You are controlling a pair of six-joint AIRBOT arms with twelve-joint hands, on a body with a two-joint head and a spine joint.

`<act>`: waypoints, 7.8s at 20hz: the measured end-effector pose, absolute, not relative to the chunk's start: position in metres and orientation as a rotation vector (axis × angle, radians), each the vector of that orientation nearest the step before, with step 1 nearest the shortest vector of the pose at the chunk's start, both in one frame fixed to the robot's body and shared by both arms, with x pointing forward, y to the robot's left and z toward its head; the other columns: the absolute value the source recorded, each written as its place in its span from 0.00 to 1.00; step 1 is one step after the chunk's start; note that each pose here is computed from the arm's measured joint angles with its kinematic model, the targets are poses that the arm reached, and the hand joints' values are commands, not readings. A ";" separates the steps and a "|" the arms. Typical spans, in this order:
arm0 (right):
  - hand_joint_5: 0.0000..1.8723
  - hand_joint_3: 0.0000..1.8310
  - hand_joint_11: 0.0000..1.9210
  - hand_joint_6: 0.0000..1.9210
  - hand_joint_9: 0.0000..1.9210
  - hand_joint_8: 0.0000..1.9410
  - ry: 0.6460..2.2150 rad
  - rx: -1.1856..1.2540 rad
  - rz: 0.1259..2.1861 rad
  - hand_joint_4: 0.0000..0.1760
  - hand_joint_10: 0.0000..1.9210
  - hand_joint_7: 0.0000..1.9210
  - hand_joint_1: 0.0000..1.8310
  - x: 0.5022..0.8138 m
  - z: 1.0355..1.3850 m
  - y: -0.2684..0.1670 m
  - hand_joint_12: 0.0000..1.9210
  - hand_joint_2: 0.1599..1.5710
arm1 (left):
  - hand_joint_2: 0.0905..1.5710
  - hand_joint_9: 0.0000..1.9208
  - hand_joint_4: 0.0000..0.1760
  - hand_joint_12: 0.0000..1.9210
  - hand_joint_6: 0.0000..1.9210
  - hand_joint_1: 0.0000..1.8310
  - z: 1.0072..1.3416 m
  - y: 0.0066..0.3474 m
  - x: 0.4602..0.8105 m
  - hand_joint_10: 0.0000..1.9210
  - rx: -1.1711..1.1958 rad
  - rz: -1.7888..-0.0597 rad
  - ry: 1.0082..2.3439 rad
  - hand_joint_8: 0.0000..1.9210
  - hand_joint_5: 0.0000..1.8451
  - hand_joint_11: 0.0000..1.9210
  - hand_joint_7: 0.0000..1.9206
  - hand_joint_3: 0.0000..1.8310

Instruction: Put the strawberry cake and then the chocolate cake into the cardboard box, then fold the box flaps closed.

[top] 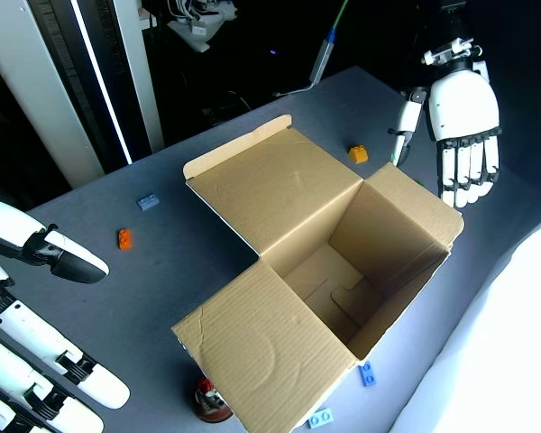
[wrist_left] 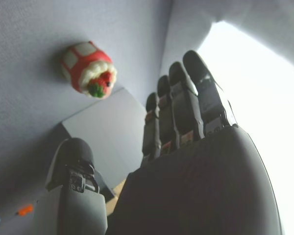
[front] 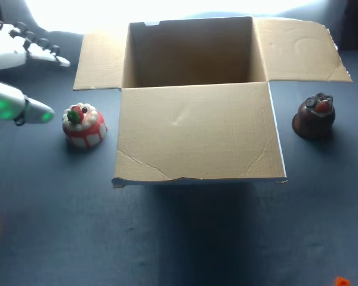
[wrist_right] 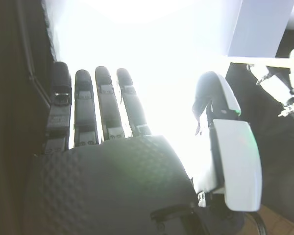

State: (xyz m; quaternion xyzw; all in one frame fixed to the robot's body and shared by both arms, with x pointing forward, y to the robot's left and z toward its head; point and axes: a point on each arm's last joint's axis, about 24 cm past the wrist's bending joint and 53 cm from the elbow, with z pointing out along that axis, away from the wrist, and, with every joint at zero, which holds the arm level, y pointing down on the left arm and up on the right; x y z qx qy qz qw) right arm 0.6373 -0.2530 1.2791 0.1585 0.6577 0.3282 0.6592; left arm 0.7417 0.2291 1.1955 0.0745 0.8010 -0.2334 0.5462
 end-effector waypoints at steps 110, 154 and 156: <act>0.10 0.00 0.00 0.00 0.07 0.00 1.543 0.444 0.918 0.00 0.00 0.07 0.07 0.651 1.267 -0.242 0.33 0.74 | 0.80 0.24 0.03 0.91 0.75 0.61 1.276 0.234 0.789 0.78 -0.093 -0.676 1.696 0.79 0.34 0.17 0.37 0.00; 0.09 0.00 0.00 0.00 0.09 0.01 1.540 0.434 0.922 0.00 0.01 0.09 0.09 0.650 1.269 -0.239 0.35 0.74 | 0.80 0.24 0.15 0.91 0.77 0.61 1.316 0.037 0.723 0.81 0.404 -1.217 1.564 0.78 0.35 0.20 0.36 0.00; 0.09 0.00 0.00 0.00 0.09 0.00 1.539 0.434 0.922 0.00 0.01 0.08 0.11 0.650 1.269 -0.239 0.34 0.74 | 0.80 0.24 0.06 0.91 0.74 0.61 1.310 0.028 0.719 0.81 0.435 -1.222 1.566 0.80 0.35 0.20 0.36 0.00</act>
